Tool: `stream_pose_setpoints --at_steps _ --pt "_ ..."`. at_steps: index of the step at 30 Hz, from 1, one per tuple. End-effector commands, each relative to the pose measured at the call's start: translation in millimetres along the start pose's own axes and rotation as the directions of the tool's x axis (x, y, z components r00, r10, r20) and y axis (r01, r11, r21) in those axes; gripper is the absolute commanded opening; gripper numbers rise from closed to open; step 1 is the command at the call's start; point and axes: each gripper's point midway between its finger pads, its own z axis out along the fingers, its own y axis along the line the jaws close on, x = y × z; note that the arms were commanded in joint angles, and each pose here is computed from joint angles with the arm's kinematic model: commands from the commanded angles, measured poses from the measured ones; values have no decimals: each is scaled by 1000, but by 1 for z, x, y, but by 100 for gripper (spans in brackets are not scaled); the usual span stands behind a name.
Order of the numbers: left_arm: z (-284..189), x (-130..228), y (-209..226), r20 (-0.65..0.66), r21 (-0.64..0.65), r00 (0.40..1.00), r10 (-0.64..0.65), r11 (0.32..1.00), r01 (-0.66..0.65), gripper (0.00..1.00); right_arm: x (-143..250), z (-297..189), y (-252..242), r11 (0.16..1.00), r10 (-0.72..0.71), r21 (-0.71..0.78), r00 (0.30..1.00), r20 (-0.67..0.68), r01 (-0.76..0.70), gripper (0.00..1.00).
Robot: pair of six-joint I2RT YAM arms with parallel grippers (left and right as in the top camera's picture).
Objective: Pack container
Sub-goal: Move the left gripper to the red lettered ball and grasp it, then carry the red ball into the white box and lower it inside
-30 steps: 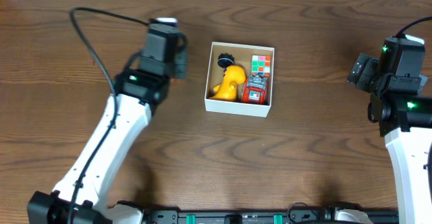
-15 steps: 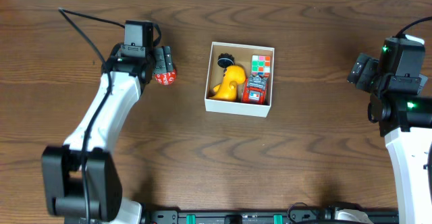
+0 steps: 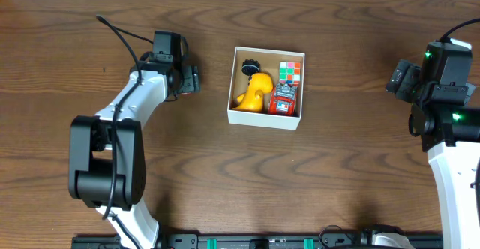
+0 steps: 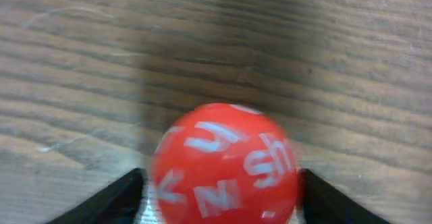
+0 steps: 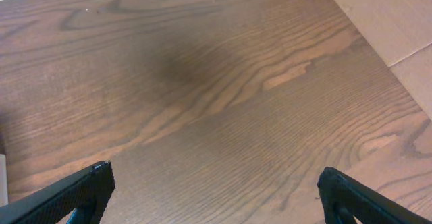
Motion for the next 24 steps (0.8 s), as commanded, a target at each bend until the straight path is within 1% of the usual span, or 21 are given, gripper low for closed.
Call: stream_pose_setpoints --at_steps 1,4,6,7,8,12,18,21,24 --pt "1 0 1 -4 -1 1000 3 1000 -3 50 -1 0 -3 1000 19 10 1000 3 -20 99" --pt "1 -1 1 -2 0 1000 3 1000 -3 29 -1 0 -3 1000 20 10 1000 3 -20 99" --pt "0 -1 1 -2 0 1000 3 1000 -3 13 -1 0 -3 1000 20 10 1000 3 -20 99" --pt "-1 -1 1 0 0 1000 3 1000 -3 7 -1 0 -3 1000 19 10 1000 3 -20 99" --pt "-3 -2 0 4 1 1000 3 1000 -3 6 -1 0 -3 1000 20 10 1000 3 -20 99" --pt "-25 -17 -2 65 15 998 1 1000 -2 6 -1 0 -3 1000 19 10 1000 3 -20 99" --pt "-97 -45 -16 228 62 974 6 998 -21 6 -1 0 -3 1000 20 10 1000 3 -20 99" --pt "-140 -51 -42 308 162 951 20 984 -73 6 -1 0 -3 1000 20 10 1000 3 -20 99" --pt "-181 -50 -79 381 276 923 48 947 -163 6 -1 0 -3 1000 19 10 1000 3 -20 99"
